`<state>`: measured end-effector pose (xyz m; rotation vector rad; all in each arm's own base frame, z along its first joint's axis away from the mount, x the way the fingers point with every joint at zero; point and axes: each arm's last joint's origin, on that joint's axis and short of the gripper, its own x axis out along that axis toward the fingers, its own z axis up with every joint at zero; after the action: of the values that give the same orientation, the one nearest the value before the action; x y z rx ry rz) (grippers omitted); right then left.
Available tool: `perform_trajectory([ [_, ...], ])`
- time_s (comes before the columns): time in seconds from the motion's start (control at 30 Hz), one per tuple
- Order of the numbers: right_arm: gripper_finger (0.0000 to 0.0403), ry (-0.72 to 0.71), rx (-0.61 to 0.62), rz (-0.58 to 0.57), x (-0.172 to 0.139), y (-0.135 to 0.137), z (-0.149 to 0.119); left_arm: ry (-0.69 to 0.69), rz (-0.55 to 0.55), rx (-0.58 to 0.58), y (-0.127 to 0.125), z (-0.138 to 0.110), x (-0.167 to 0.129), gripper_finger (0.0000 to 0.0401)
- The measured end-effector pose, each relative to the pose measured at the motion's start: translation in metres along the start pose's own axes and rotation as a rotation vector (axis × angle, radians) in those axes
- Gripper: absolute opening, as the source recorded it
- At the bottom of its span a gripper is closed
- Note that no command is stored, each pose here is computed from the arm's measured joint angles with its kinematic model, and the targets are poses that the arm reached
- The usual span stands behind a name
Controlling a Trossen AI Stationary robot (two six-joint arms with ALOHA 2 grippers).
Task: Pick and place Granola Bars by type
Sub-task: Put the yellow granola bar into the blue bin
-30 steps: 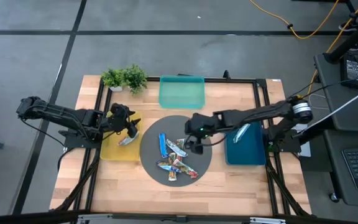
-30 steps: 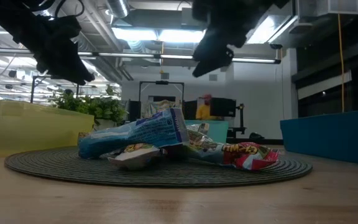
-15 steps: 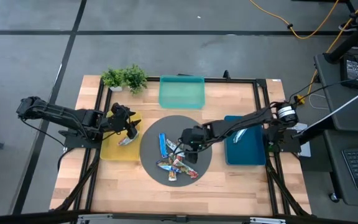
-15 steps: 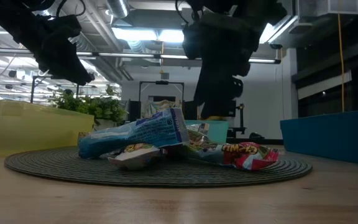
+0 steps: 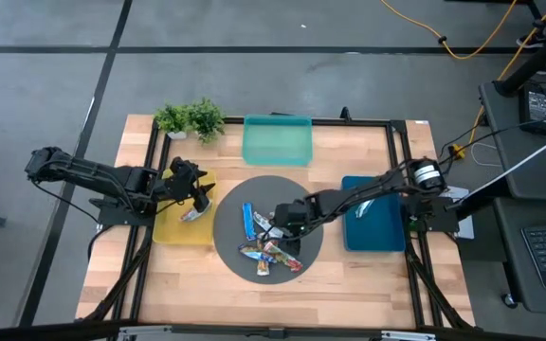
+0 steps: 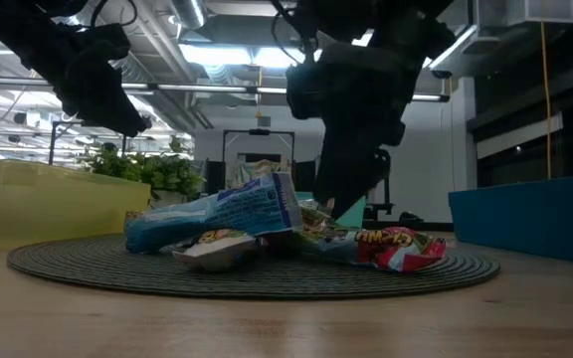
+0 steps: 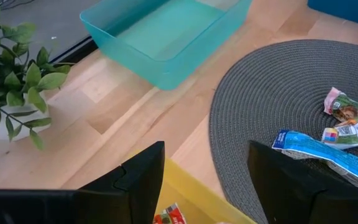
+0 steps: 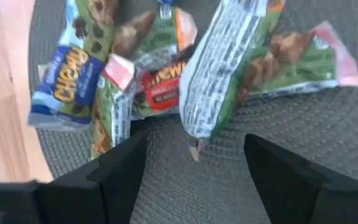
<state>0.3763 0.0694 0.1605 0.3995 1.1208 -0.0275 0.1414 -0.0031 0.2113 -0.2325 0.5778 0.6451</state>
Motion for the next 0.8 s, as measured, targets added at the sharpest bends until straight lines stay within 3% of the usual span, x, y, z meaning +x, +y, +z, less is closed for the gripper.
perform_trajectory([
  [0.2,0.0251,-0.004,-0.003,0.004,0.0048,-0.0003,0.0004,-0.001,0.000,-0.012,0.0000,0.0001,0.0000,0.0218],
  [0.7,0.0021,-0.018,-0.032,0.016,0.0053,0.0002,0.0020,-0.006,0.004,-0.016,0.0000,0.0004,0.0000,0.0218],
  [0.8,0.0011,-0.017,-0.031,0.018,0.0052,-0.0003,0.0023,-0.006,0.004,-0.016,0.0000,0.0003,0.0000,0.0218],
])
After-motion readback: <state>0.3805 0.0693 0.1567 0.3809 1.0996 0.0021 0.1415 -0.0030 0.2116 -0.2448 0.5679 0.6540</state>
